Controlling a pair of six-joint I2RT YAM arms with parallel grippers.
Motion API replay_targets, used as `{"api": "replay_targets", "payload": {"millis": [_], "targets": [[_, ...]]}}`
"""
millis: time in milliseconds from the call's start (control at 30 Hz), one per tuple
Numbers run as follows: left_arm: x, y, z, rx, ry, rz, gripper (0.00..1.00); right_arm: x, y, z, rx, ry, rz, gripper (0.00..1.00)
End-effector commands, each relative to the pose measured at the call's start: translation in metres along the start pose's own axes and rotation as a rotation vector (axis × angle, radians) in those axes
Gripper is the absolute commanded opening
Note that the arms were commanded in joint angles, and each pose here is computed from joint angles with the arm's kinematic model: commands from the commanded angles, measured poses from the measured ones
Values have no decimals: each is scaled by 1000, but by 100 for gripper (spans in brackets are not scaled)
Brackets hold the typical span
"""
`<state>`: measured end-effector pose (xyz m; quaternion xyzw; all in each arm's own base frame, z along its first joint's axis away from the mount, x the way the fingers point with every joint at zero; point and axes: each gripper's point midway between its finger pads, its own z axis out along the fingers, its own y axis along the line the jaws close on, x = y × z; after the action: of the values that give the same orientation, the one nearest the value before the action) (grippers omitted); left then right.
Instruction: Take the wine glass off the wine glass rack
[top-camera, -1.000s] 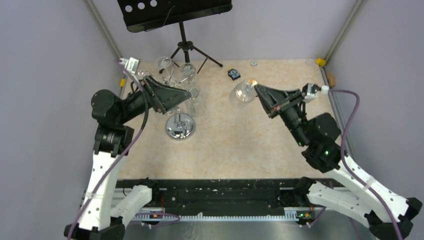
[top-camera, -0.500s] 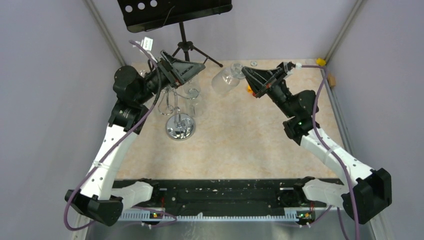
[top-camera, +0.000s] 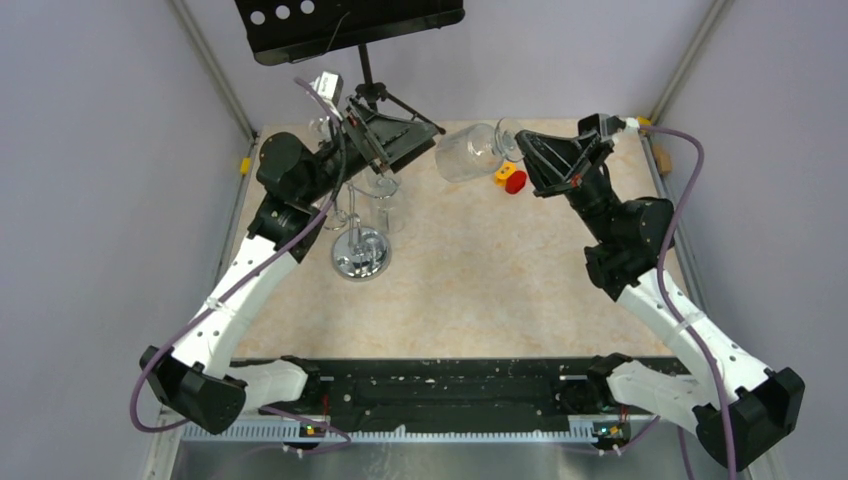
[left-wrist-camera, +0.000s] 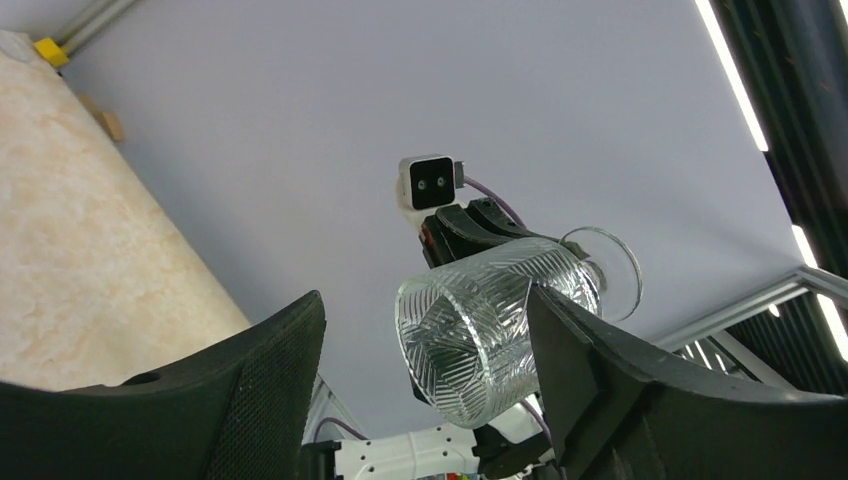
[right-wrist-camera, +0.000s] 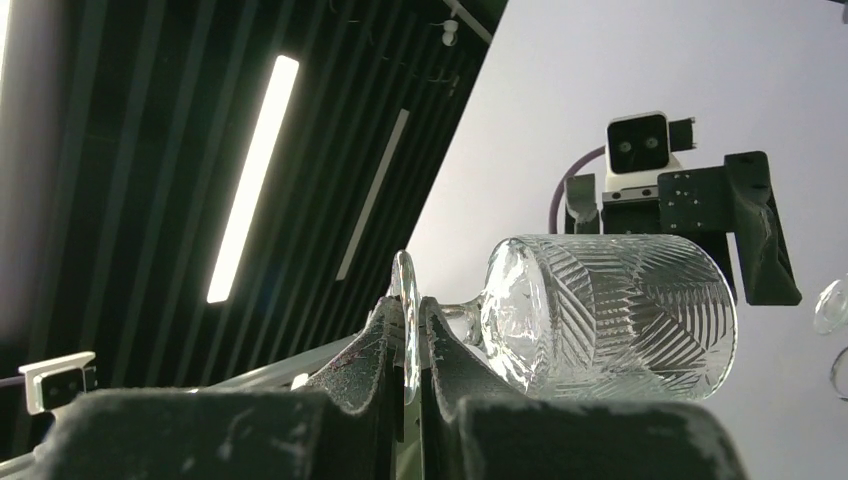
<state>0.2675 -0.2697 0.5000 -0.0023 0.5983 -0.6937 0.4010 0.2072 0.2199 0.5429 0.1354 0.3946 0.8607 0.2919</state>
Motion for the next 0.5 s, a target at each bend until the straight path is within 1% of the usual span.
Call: {"api": "replay_targets", "payload": {"millis": [0, 133, 333, 367, 467], "targets": [[6, -53, -12, 163, 13, -25, 76, 14, 71, -5, -207, 22, -44, 0], [21, -70, -16, 228, 49, -84, 75, 13, 71, 0, -205, 29, -43, 0], [34, -93, -18, 320, 108, -128, 74, 10, 63, 2, -202, 32, -26, 0], [35, -96, -18, 332, 116, -138, 73, 10, 61, 1, -198, 30, -18, 0], [38, -105, -19, 372, 134, -150, 63, 7, 55, -1, -192, 19, -6, 0]]}}
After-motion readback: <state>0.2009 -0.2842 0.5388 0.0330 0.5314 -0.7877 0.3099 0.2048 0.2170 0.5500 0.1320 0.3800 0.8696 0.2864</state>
